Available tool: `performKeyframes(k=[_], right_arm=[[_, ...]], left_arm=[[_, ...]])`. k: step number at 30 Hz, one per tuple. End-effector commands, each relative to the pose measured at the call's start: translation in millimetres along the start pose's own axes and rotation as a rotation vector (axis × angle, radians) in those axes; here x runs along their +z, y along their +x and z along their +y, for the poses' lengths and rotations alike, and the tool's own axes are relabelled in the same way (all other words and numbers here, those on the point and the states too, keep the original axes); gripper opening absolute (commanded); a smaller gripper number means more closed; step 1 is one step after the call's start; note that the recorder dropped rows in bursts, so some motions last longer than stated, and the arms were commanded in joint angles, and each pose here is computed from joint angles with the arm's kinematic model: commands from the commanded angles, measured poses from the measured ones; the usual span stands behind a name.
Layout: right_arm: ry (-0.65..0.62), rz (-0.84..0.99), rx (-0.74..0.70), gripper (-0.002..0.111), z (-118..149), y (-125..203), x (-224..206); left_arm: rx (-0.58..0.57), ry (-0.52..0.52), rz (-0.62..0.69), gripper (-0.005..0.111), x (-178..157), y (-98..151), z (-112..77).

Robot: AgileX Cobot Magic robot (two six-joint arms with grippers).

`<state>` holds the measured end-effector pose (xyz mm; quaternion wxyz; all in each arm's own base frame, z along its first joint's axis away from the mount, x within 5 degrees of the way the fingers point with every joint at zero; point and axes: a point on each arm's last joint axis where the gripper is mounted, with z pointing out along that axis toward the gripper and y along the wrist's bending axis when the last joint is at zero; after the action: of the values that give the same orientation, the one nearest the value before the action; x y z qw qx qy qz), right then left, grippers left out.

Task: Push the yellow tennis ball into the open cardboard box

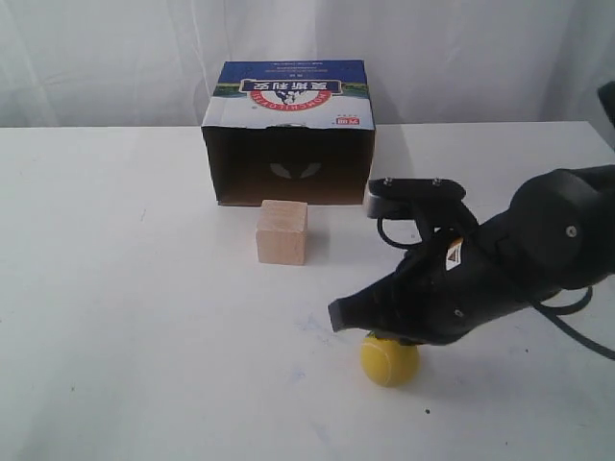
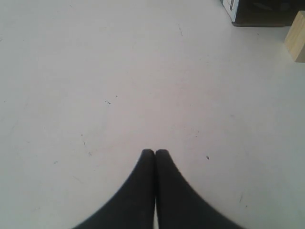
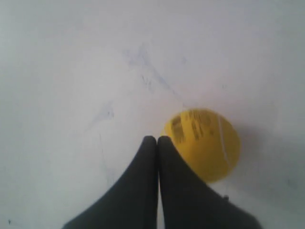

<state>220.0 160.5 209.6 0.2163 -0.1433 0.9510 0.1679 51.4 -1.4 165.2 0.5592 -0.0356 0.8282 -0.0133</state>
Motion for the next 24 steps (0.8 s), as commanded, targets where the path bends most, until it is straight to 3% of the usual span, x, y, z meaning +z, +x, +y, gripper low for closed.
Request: performKeyframes(k=[1, 4, 12, 24], right_arm=[[-0.008, 0.099, -0.003, 0.000, 6, 12, -15], [-0.006, 0.125, -0.009, 0.000, 8, 18, -13], [0.001, -0.020, 0.013, 0.000, 3, 9, 11], [0.029, -0.033, 0.022, 0.000, -2, 7, 45]], left_arm=[[-0.006, 0.009, -0.004, 0.000, 0, 0, -0.7], [-0.006, 0.009, -0.004, 0.000, 0, 0, -0.7], [-0.006, 0.009, -0.004, 0.000, 0, 0, -0.7], [-0.006, 0.009, -0.004, 0.000, 0, 0, -0.7]])
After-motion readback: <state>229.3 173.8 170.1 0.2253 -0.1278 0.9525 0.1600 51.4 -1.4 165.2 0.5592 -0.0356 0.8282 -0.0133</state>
